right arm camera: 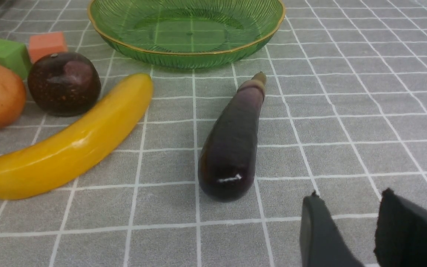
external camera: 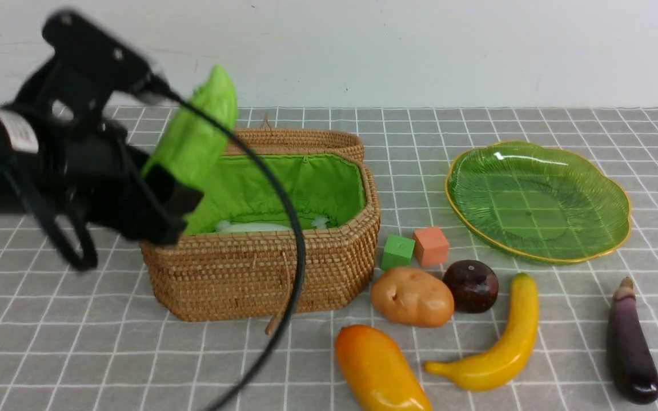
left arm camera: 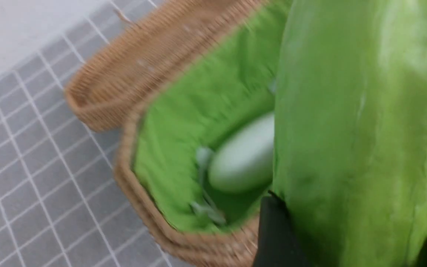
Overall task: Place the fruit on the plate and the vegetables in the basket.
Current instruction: Take a chayote with your left arm and place it on the basket on the left.
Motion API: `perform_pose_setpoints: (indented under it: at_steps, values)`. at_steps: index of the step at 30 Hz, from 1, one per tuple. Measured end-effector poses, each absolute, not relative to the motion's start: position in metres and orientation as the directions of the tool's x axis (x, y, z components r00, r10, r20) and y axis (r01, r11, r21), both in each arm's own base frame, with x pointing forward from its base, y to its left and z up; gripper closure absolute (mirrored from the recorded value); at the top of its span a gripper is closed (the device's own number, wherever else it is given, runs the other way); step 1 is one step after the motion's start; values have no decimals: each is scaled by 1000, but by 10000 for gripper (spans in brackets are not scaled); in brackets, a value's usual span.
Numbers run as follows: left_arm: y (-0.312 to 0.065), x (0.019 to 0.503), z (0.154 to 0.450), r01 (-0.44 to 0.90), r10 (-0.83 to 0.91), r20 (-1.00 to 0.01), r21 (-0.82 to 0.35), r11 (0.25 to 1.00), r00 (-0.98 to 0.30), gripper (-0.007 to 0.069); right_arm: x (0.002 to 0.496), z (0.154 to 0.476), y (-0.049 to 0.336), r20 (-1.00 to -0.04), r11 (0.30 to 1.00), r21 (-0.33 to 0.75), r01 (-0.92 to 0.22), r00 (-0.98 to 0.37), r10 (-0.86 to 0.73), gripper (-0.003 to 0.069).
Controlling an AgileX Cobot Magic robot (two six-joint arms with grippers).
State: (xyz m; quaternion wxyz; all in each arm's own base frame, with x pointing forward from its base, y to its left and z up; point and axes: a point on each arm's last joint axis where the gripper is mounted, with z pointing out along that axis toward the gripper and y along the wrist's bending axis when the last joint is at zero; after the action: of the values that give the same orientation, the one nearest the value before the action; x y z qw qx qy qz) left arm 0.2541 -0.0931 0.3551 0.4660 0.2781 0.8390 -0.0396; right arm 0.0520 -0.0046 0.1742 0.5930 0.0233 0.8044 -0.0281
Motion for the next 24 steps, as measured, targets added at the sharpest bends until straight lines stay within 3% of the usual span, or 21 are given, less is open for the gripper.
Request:
perform_pose_setpoints:
  at_steps: [5, 8, 14, 18, 24]
  values:
    - [-97, 298, 353, 477, 408, -788, 167, 863, -461, 208, 52, 174, -5, -955, 997, -18, 71, -296, 4, 418]
    - [-105, 334, 328, 505, 486, -737, 227, 833, -470, 208, 52, 174, -5, -955, 997, -18, 71, -296, 4, 418]
    - [-111, 358, 286, 538, 540, -666, 240, 808, -514, 208, 52, 174, -5, -955, 997, -18, 71, -296, 4, 418]
    - [-112, 363, 277, 541, 544, -655, 236, 807, -525, 204, 52, 174, -5, -955, 997, -18, 71, -296, 4, 418]
    - [-112, 363, 277, 544, 547, -649, 235, 805, -529, 50, 52, 174, -5, -955, 997, -18, 71, -296, 4, 418]
